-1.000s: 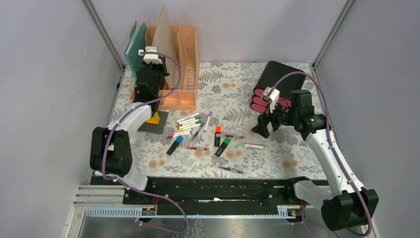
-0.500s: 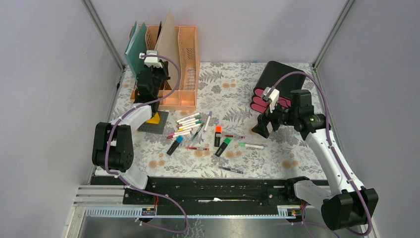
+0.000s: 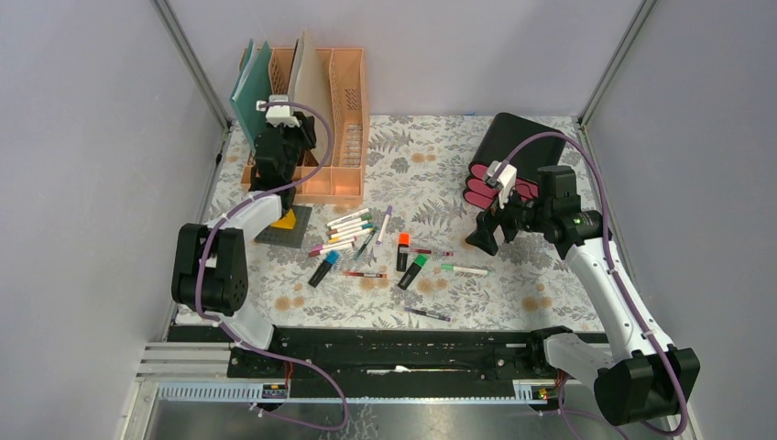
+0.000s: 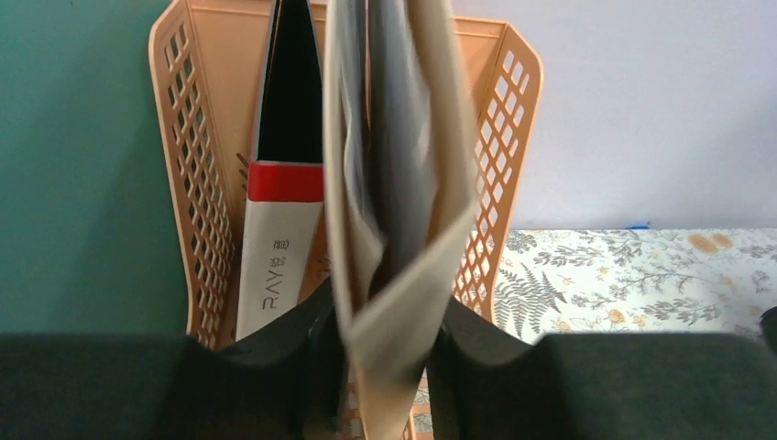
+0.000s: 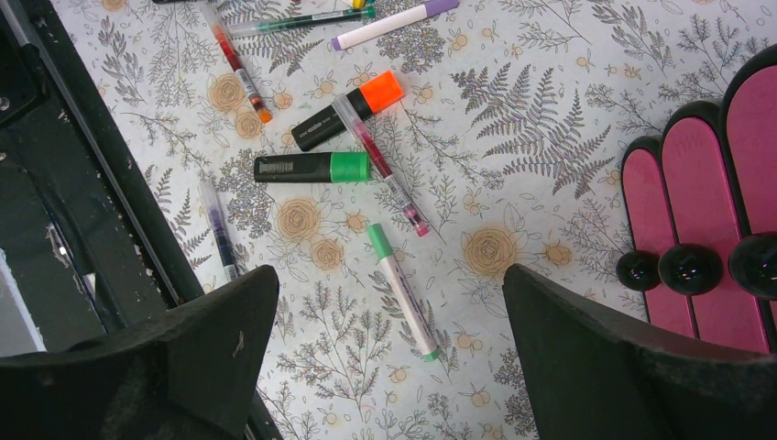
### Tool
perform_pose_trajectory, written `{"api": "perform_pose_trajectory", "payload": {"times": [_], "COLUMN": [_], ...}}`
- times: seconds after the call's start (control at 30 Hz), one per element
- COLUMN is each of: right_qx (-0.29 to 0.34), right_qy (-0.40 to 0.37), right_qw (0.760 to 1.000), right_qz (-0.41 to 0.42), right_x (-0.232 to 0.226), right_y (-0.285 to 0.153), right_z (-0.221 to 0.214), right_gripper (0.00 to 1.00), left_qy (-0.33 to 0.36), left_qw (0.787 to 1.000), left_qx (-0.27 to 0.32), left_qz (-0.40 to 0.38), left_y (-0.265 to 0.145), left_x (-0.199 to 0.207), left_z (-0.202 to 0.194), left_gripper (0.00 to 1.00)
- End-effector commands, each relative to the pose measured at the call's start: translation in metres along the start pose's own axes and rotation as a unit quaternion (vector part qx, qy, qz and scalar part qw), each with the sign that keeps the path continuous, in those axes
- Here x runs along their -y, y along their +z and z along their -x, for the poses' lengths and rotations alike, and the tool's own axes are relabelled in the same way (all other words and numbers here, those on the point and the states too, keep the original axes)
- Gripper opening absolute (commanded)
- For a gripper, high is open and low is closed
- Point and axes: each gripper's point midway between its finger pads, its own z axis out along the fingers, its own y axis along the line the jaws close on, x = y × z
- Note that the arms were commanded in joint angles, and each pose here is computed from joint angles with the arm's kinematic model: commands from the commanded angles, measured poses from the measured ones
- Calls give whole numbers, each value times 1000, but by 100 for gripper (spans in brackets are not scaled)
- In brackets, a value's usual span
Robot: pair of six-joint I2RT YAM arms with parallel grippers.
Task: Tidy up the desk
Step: Place the folder in the storage box, then open the drawer in the storage box.
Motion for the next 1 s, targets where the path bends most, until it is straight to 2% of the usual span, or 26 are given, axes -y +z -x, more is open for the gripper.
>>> {"api": "perform_pose_trajectory", "payload": {"times": [0.0, 0.23, 0.43, 0.6, 0.83, 0.97], "right_qx": [9, 9, 12, 17, 21, 24], "right_qy": [-13, -15, -20, -27, -33, -34], "right_qw": [1000, 1000, 1000, 999, 999, 999], "right_qz": [6, 5, 9, 11, 11, 10], "right_x": [0, -1, -3, -6, -7, -8], "right_y": [0, -1, -3, -5, -9, -10], "right_z": [4, 4, 6, 9, 12, 14], "right_gripper": [100, 100, 100, 100, 100, 100], "left_qy": [-32, -56, -117, -197, -256, -286], "left_qw": [998, 993, 983, 969, 947, 931], "left_qx": [58, 100, 138, 150, 93, 54], "left_qz": [14, 23, 5, -27, -170, -222], "left_y": [-8, -32, -71, -106, -147, -163], "left_x": [-1, 3, 12, 21, 72, 91], "left_z": [49, 108, 135, 135, 101, 79], "left_gripper": [42, 66, 98, 99, 99, 99]}}
